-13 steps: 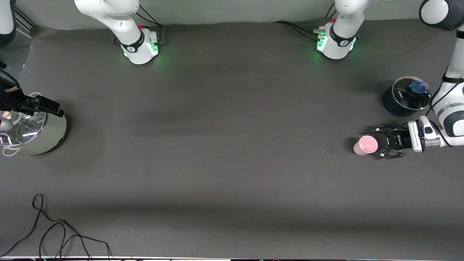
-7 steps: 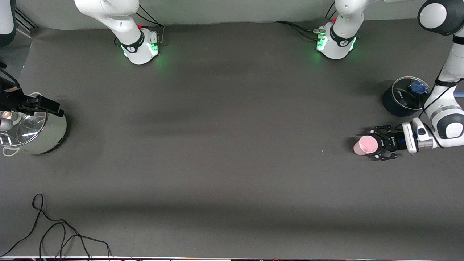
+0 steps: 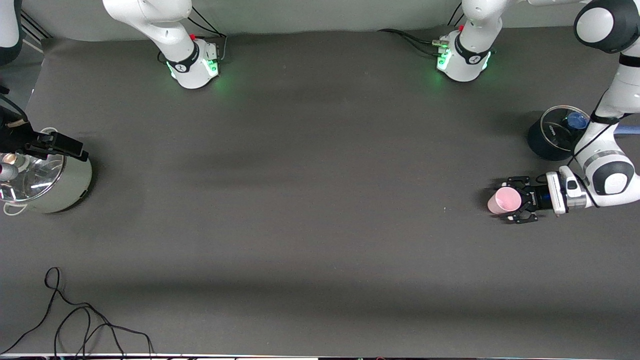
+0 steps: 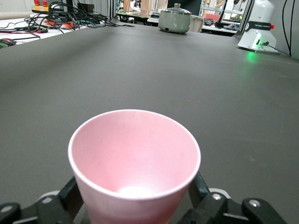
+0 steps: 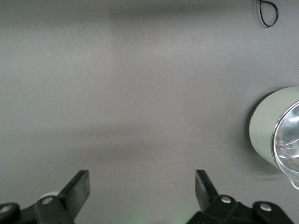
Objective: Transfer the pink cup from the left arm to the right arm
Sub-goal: 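Close the left gripper on the pink cup's rim and lift it, then carry the pink cup with the left gripper toward the table's middle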
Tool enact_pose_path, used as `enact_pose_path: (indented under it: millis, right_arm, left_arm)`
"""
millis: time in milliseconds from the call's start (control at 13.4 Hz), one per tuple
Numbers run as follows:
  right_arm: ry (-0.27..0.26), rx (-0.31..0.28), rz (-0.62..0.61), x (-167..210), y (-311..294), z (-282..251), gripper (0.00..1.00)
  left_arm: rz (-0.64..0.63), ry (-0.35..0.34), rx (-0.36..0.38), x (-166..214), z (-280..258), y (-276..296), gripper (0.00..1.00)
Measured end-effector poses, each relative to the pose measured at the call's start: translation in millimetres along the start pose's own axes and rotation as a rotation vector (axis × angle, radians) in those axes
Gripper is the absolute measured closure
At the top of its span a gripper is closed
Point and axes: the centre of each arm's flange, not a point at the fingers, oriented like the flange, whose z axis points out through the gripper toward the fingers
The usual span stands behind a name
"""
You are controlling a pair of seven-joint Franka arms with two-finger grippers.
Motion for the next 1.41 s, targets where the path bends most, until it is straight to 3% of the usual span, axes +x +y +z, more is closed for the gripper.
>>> enact_pose_path:
  millis: [149,372,669,967,1115,1413]
  right_arm:
    - [0.000,0.000,0.000,0,0,0,0.00]
    - [0.000,0.000,0.000,0,0,0,0.00]
    - [0.000,0.000,0.000,0,0,0,0.00]
    - [-0.001,0.000,0.000,0,0,0,0.00]
    - [-0.001,0.000,0.000,0,0,0,0.00]
    - [-0.005,0.000,0.000,0,0,1,0.00]
  left_arm:
    - [-0.004,0.006,-0.003,-3,3,1,0.06]
    - [-0.001,0.027,0.001,-2,12,-2,0.33]
    - [0.037,0.037,-0.015,16,29,-15,0.33]
    - [0.043,0.106,-0.025,77,82,-53,0.33]
    - [0.005,0.104,0.000,109,117,-72,0.33]
    - [-0.077,0.069,0.137,199,194,-109,0.33]
